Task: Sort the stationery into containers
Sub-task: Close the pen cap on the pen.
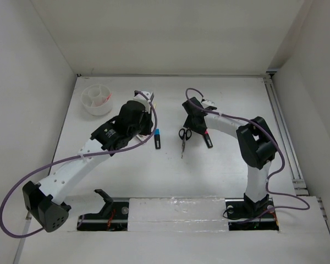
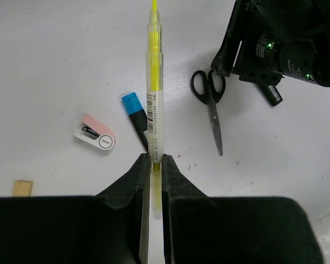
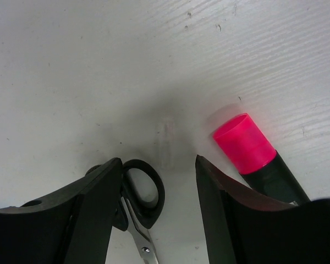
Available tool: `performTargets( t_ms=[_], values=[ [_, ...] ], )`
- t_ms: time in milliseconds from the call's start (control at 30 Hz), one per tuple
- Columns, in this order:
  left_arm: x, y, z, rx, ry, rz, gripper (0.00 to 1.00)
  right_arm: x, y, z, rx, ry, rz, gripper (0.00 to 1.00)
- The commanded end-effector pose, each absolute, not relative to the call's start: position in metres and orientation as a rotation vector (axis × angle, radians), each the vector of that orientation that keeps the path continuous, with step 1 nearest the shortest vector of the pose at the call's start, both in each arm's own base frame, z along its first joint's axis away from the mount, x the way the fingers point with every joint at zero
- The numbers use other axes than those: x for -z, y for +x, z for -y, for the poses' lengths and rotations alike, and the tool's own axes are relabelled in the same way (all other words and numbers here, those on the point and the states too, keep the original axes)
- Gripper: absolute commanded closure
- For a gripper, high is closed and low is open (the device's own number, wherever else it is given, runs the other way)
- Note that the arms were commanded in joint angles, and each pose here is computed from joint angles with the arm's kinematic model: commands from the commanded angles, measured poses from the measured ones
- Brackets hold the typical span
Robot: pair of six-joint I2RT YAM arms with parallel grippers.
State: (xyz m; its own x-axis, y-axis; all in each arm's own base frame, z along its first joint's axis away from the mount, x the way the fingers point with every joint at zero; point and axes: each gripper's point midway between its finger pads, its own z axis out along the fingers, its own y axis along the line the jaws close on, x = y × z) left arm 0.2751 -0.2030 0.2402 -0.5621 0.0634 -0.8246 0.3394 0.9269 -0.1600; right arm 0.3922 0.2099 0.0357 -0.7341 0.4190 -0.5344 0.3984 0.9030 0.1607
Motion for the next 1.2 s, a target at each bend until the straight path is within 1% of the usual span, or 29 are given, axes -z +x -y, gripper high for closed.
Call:
performTargets(
  t_ms=[0,100,533,667,700,833,900,933,1000,1033,1067,1167],
  values=[
    [-0.257,0.271,0.209,0.449,0.307,-2.088,1.00,-0.046,0.398,-0.214,-0.024,0.615,-2.448,0.39],
    [-0.264,0.268,0.208,0.469,0.307,-2.068,1.00,-0.039,0.397,-0.211,0.013,0.623,-2.463,0.44],
    [-0.260,0.262,0.213,0.508,0.337,-2.080,1.00,-0.026,0.398,-0.209,0.035,0.643,-2.487,0.44],
    [-0.260,0.262,0.213,0.508,0.337,-2.080,1.00,-0.022,0.397,-0.208,0.044,0.642,-2.493,0.53],
    [-0.260,0.262,0.213,0.508,0.337,-2.080,1.00,-0.022,0.395,-0.207,0.053,0.641,-2.500,0.61],
    [-0.264,0.263,0.214,0.512,0.335,-2.071,1.00,-0.021,0.395,-0.202,0.065,0.651,-2.503,0.69],
    [-0.264,0.263,0.214,0.512,0.335,-2.071,1.00,-0.013,0.391,-0.201,0.075,0.648,-2.524,0.77],
    [-0.264,0.263,0.214,0.512,0.335,-2.071,1.00,-0.013,0.393,-0.198,0.079,0.660,-2.522,0.83],
    [-0.261,0.264,0.215,0.507,0.337,-2.082,1.00,-0.010,0.391,-0.199,0.070,0.660,-2.528,0.90],
    [-0.261,0.264,0.215,0.507,0.337,-2.082,1.00,-0.011,0.395,-0.197,0.052,0.674,-2.522,0.97],
    [-0.261,0.264,0.215,0.507,0.337,-2.082,1.00,-0.007,0.392,-0.196,0.062,0.673,-2.529,1.00],
    [-0.257,0.263,0.214,0.503,0.340,-2.090,1.00,-0.015,0.399,-0.195,0.038,0.661,-2.507,1.00]
  ],
)
